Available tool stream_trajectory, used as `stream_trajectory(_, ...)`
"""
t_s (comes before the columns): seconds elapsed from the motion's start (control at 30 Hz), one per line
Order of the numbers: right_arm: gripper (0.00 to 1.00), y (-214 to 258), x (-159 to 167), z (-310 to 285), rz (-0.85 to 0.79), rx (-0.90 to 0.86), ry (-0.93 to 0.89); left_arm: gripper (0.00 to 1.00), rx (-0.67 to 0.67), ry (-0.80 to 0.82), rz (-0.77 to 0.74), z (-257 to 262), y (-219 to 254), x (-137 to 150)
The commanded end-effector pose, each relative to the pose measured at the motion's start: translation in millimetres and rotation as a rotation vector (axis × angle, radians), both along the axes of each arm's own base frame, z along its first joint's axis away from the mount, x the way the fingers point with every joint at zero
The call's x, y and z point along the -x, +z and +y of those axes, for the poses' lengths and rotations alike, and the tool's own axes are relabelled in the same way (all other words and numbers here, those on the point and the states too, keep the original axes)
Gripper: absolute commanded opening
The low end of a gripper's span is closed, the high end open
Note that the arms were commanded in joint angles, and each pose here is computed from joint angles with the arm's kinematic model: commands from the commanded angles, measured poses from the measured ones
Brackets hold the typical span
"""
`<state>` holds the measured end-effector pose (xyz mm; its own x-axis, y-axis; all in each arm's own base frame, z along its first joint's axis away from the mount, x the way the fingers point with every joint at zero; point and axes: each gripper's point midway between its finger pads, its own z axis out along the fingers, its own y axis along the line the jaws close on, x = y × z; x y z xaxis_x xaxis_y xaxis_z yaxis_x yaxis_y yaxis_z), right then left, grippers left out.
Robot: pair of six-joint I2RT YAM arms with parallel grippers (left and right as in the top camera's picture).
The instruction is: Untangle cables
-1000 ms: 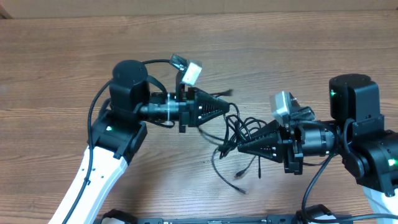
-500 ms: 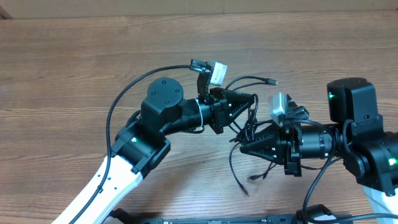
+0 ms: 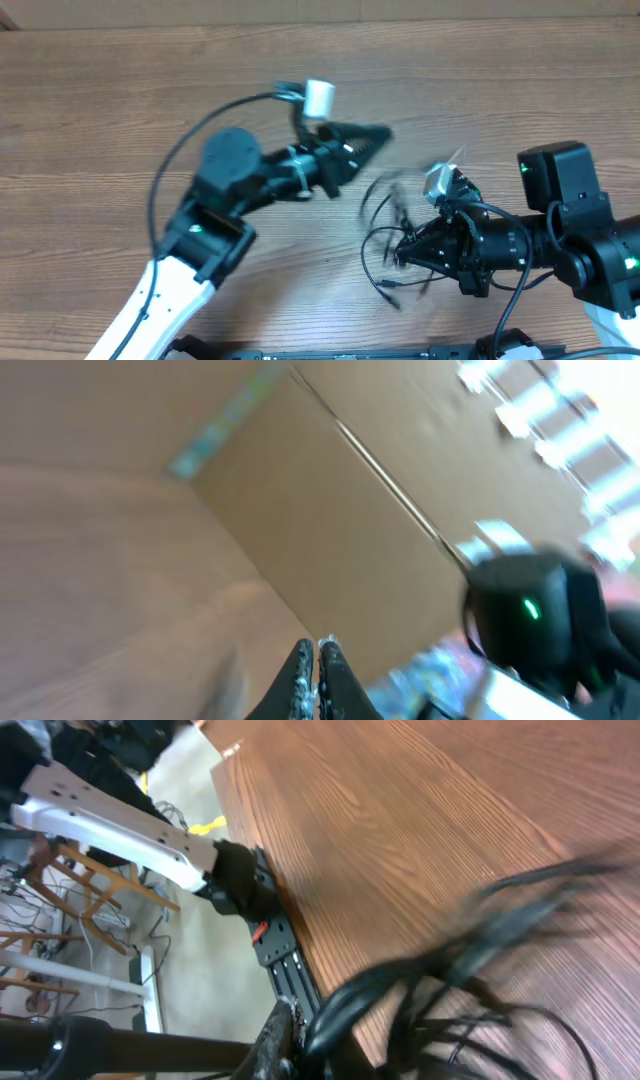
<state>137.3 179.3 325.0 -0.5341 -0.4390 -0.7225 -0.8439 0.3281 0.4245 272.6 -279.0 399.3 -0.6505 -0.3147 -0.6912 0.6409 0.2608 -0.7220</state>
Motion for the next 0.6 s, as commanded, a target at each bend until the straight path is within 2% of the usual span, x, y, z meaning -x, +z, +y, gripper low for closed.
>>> stream_trajectory(0.0, 0.04, 3.0, 2.8, -0.8, -0.021, 0.002, -0.003, 0.04, 0.035, 0.139, -0.026, 38.4, 26.9, -10.1)
stream_trajectory(0.13, 0.04, 3.8, 1.9, -0.4, -0.027, -0.002, -0.001, 0.04, -0.025, 0.202, 0.055, 61.0, 6.5, -17.7)
stream_trajectory(0.2, 0.04, 4.0, 1.8, -0.3, -0.028, -0.002, -0.001, 0.06, -0.13, 0.04, -0.11, 46.5, -0.1, 4.9)
stream_trajectory(0.27, 0.04, 5.6, 1.9, 0.7, -0.035, -0.012, 0.006, 0.26, -0.192, -0.209, -0.289, 32.2, -8.5, 43.9)
stream_trajectory(0.33, 0.04, 10.2, 1.9, 3.6, -0.046, -0.039, 0.02, 0.61, -0.21, -0.365, -0.36, 29.1, -19.7, 70.8)
stream_trajectory(0.37, 0.04, 15.4, 2.7, 6.6, -0.055, -0.069, 0.035, 0.89, -0.214, -0.449, -0.378, 29.6, -28.4, 86.1)
stream_trajectory(0.43, 0.04, 22.1, 4.4, 10.2, -0.062, -0.11, 0.057, 1.0, -0.218, -0.524, -0.38, 31.7, -39.6, 101.2)
stream_trajectory(0.57, 0.04, 28.6, 6.6, 13.4, -0.07, -0.148, 0.079, 1.0, -0.252, -0.562, -0.392, 35.3, -56.3, 111.2)
